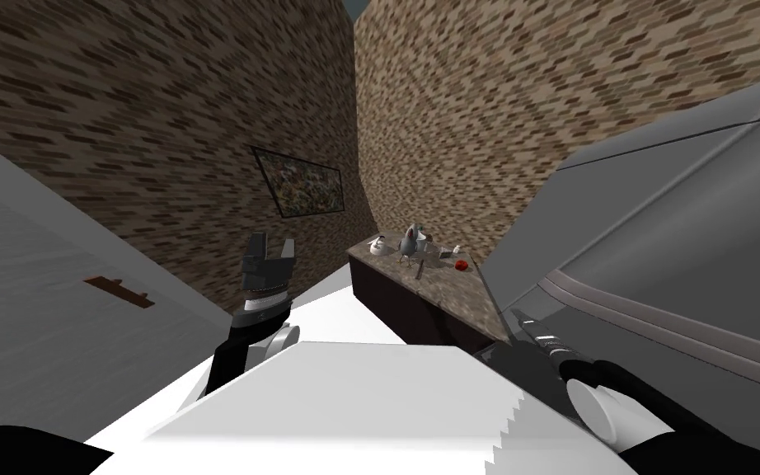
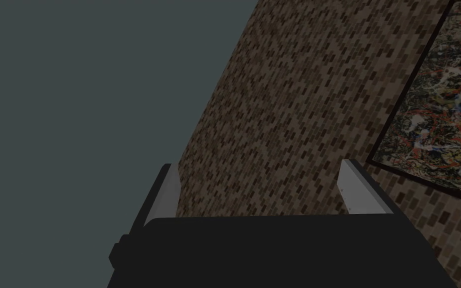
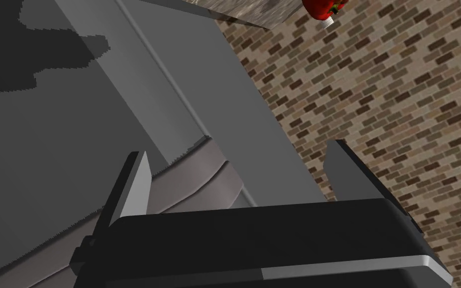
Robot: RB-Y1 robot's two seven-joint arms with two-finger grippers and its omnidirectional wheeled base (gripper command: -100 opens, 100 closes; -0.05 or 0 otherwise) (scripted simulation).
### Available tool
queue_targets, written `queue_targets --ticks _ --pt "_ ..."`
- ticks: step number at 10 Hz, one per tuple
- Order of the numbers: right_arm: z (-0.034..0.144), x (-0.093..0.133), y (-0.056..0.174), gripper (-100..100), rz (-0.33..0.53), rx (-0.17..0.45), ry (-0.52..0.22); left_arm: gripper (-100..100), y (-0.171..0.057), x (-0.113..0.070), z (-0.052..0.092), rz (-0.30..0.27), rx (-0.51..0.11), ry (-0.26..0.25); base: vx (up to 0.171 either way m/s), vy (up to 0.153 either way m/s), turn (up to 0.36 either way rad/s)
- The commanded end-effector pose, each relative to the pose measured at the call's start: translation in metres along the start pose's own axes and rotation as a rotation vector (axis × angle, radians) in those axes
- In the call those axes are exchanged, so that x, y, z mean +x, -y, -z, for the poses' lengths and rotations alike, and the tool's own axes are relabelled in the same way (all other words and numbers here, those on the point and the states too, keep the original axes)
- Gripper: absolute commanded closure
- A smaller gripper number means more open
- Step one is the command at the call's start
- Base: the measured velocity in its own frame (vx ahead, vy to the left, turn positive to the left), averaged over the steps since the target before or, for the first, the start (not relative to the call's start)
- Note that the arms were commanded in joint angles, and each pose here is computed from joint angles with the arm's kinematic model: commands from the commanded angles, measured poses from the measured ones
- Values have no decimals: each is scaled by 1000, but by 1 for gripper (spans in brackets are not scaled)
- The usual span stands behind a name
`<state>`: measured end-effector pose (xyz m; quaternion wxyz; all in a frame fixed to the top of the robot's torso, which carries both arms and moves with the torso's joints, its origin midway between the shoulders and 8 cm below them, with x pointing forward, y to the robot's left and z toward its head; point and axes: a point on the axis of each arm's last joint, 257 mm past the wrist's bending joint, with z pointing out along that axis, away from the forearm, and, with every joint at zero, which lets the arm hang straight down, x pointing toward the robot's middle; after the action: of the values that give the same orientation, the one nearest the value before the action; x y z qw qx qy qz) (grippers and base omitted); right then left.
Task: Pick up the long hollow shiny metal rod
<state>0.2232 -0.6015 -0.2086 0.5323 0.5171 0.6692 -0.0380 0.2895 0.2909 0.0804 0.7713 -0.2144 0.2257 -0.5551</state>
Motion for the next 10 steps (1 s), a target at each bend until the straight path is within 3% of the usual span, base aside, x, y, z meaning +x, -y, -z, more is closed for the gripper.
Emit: queue_targets --ticks 1,10 --pt "0 0 17 -100 17 47 -25 0 0 0 0 0 0 0 29 17 309" --pt "6 22 75 -100 48 233 -188 0 0 0 0 0 0 0 34 6 182"
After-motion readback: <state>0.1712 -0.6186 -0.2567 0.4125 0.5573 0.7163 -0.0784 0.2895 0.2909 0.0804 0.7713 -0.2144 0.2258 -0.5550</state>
